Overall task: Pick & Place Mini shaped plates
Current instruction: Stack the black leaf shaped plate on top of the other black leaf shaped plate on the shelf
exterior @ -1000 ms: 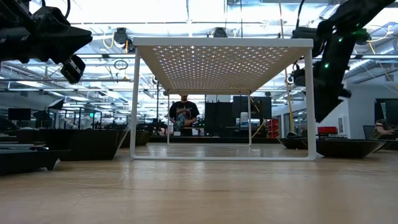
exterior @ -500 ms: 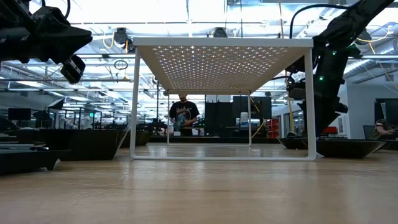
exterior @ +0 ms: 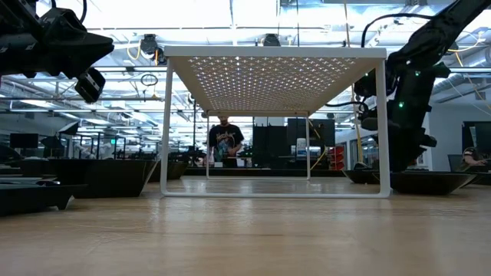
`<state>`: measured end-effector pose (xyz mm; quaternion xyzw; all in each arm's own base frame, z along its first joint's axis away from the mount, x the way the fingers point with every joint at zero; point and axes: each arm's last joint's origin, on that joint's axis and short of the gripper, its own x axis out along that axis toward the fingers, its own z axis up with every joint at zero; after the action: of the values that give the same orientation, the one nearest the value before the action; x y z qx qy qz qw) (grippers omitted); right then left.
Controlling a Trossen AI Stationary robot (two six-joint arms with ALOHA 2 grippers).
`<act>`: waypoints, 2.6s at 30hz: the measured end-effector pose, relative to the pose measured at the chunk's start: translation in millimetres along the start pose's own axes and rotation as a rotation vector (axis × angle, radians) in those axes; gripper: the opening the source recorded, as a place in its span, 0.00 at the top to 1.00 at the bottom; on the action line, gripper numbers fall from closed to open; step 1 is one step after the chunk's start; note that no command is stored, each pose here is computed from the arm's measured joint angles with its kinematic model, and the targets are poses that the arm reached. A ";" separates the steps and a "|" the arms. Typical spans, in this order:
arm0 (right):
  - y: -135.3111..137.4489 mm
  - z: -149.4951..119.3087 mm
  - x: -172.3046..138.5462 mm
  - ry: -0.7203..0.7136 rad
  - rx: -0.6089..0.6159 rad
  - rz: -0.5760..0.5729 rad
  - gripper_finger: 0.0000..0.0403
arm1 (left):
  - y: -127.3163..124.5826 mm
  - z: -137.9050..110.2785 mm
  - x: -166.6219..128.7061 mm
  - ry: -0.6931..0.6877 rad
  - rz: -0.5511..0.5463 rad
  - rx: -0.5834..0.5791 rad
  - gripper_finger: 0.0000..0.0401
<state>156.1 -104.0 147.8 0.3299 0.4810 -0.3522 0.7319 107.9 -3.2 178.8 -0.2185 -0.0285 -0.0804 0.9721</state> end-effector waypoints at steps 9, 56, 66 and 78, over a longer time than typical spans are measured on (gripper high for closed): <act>-4.5 14.7 -1.7 -0.201 -0.123 -0.196 0.58 | 0.0 -0.1 0.0 0.000 -0.001 0.000 0.92; 11.7 -6.0 -7.6 -0.043 -0.206 -0.021 0.58 | 0.0 -0.1 0.0 0.001 0.000 0.000 0.92; 18.5 19.4 -35.9 -0.181 -0.382 -0.043 0.58 | 0.0 -0.1 0.0 0.001 0.000 0.000 0.92; -12.3 44.8 -5.9 -0.077 -0.414 -0.007 0.58 | 0.0 -0.1 0.0 0.001 0.000 0.000 0.92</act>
<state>165.3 -146.3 165.9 0.1570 0.5159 -0.2607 0.8007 107.9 -3.3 178.7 -0.2185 -0.0283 -0.0807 0.9721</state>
